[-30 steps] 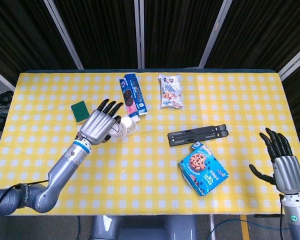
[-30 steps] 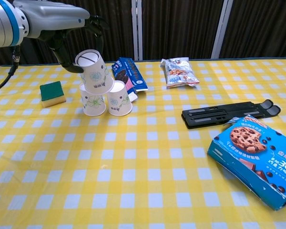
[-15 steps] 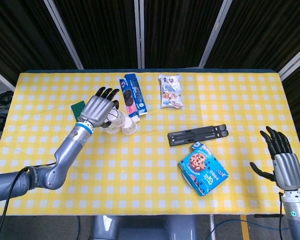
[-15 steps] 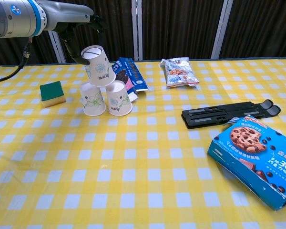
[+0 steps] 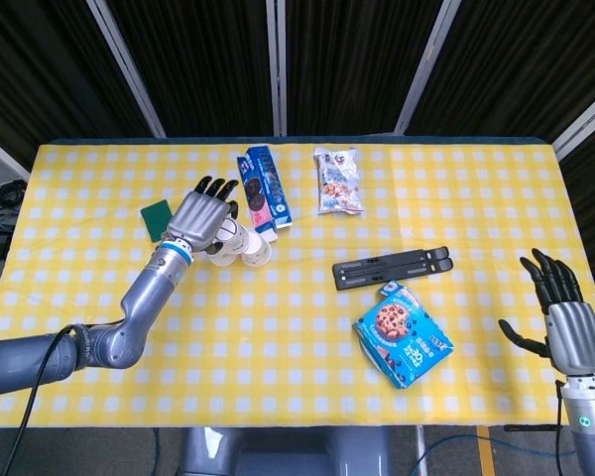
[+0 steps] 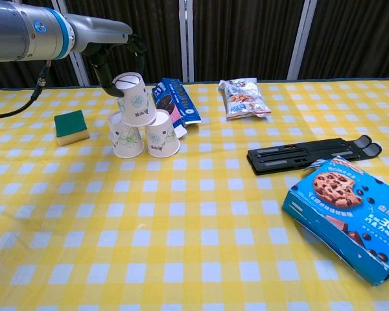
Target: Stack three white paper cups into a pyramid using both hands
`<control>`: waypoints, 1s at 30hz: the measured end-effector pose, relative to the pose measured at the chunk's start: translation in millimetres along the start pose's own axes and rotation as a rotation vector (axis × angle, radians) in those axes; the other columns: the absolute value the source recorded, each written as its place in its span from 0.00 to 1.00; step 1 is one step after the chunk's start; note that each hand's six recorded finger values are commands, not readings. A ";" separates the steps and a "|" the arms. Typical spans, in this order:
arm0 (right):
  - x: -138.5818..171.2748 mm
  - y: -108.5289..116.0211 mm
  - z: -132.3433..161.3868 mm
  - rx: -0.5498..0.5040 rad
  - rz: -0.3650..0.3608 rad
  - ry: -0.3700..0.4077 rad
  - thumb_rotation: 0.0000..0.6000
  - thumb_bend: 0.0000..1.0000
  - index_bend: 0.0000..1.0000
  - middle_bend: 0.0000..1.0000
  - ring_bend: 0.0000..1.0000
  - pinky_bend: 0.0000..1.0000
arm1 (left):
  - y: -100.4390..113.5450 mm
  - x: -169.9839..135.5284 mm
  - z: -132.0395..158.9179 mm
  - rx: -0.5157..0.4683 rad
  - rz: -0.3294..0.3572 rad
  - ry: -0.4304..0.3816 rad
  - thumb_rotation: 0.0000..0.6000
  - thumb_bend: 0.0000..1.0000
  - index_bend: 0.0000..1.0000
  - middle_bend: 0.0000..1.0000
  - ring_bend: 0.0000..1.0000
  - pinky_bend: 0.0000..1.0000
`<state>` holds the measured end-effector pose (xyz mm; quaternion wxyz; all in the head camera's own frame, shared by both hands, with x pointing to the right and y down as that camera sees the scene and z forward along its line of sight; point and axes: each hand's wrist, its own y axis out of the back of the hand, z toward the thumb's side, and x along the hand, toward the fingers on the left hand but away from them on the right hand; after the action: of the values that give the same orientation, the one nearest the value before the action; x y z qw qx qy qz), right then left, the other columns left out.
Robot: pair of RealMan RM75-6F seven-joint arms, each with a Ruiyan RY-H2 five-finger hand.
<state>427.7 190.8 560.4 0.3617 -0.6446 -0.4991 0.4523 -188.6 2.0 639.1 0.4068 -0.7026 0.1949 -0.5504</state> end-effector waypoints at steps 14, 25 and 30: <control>0.7 -3.2 1.1 0.008 0.013 0.000 1.00 0.12 0.09 0.00 0.00 0.00 | 5.5 -3.4 2.0 -0.044 0.030 -0.011 1.00 0.17 0.00 0.00 0.00 0.00; 3.3 -6.1 2.0 0.027 0.033 -0.001 1.00 0.12 0.09 0.00 0.00 0.00 | 13.5 -37.4 -25.5 -0.104 0.126 0.011 1.00 0.17 0.00 0.00 0.00 0.00; 4.7 -11.9 2.7 0.051 0.063 -0.007 1.00 0.12 0.09 0.00 0.00 0.00 | -1.1 -78.3 -61.8 -0.119 0.232 0.068 1.00 0.17 0.00 0.00 0.00 0.00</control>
<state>421.8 198.3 569.4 0.3617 -0.6489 -0.4684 0.4783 -271.2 37.0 595.8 0.4186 -0.6792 0.3206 -0.5106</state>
